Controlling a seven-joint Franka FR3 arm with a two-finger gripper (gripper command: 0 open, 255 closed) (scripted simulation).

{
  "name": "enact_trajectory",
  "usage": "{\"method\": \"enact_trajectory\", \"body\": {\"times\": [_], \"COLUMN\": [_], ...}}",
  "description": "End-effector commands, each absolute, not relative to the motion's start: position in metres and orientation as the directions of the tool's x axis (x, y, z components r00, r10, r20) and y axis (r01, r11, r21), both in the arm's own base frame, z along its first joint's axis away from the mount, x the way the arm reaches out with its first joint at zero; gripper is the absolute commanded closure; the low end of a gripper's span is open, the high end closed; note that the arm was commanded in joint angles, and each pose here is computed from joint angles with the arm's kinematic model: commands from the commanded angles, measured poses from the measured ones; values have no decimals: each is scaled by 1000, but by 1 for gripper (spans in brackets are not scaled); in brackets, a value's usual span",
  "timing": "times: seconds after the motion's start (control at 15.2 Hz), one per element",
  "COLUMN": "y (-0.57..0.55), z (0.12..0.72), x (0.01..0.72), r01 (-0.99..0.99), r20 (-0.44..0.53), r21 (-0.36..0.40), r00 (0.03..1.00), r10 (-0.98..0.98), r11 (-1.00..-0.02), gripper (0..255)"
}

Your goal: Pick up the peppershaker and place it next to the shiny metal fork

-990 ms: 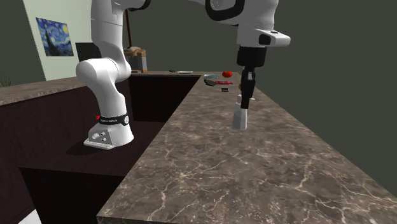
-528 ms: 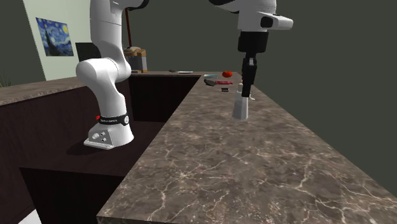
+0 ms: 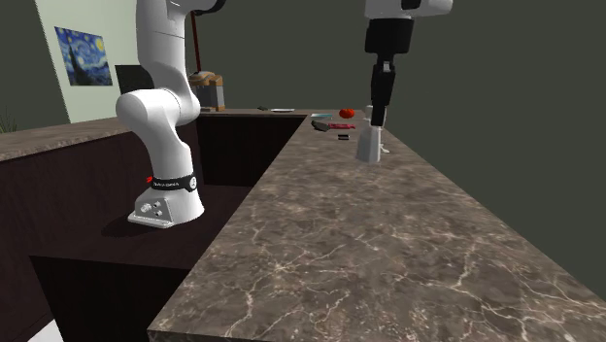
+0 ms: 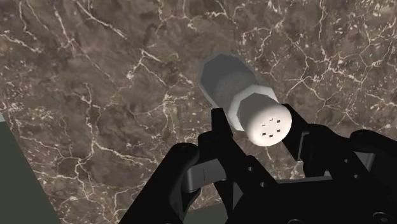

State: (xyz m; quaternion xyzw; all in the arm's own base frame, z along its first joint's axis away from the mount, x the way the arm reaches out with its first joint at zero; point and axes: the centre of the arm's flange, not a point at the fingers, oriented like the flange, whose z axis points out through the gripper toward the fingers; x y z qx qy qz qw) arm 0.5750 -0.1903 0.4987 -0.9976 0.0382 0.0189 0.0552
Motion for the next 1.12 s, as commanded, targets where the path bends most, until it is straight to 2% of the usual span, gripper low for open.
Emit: {"method": "enact_trajectory", "body": {"times": [0.0,0.46,1.06], "y": [-191,-191,-75], "z": [509,542,543], "x": [575,575,599], "r01": [-78,-78,-78], "r20": [-42,-42,-42], "r21": [-109,-109,-109], "r00": [996,996,996], "r10": [-74,-74,-74], "r11": [-991,-991,-991], "gripper": [255,255,255]}}
